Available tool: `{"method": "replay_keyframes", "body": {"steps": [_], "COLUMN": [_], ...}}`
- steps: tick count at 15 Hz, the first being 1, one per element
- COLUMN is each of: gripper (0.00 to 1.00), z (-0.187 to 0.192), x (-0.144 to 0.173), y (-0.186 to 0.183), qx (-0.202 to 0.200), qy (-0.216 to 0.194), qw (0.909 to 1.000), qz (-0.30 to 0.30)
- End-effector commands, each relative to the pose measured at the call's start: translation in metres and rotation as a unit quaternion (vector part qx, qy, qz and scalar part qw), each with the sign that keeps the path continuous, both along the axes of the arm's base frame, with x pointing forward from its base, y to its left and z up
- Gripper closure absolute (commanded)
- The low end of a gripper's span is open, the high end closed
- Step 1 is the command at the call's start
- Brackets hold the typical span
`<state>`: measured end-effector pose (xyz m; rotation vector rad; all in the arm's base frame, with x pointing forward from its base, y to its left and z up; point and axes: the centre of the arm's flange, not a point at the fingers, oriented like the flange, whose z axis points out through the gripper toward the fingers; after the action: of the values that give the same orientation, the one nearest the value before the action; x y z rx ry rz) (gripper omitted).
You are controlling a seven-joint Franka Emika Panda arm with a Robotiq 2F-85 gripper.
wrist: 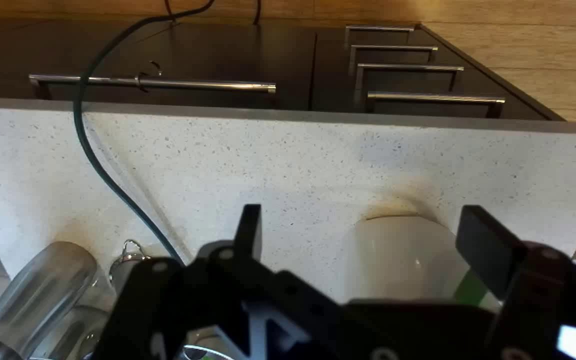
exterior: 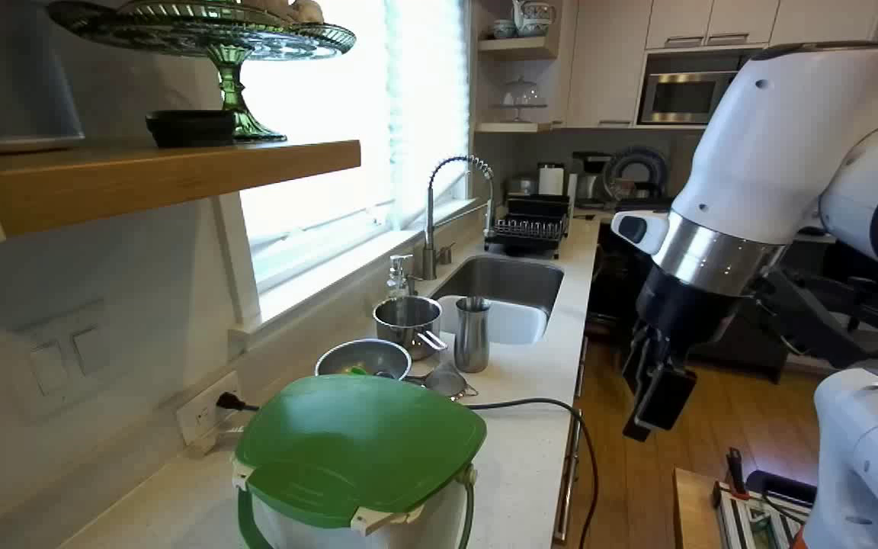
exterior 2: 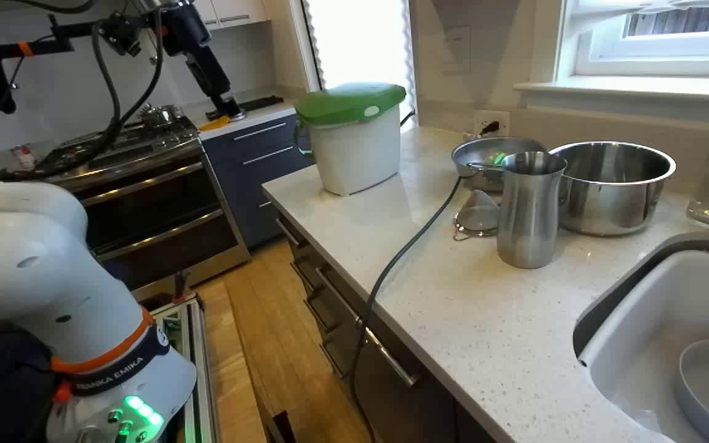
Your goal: Move the white and green bin to the right
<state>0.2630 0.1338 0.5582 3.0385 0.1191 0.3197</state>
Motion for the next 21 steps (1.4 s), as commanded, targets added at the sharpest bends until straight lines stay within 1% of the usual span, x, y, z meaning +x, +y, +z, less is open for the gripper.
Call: {"method": "replay_keyframes", "body": {"steps": [1,5,6,8,10,12,16,21], "gripper": [0.00,0.00,0.00,0.00,0.00,0.00,0.00,0.00], "z": [0.000,0.000,0.003,0.017,0.035,0.048,0.060,0.066], "x": [0.000,0.000,0.004,0.023,0.040,0.054,0.081,0.112], "y": [0.000,0.000,0.002,0.006,0.012,0.020,0.037,0.054], "qx": [0.000,0.000,0.005,0.033,0.060,0.081,0.105,0.110], "qy": [0.000,0.000,-0.009,-0.047,-0.081,-0.100,-0.108,-0.105], "qw": [1.0000,1.0000,1.0000,0.9984,0.9949,0.9914,0.9882,0.9878], "qz": [0.000,0.000,-0.001,0.003,0.013,0.019,0.027,0.030]}}
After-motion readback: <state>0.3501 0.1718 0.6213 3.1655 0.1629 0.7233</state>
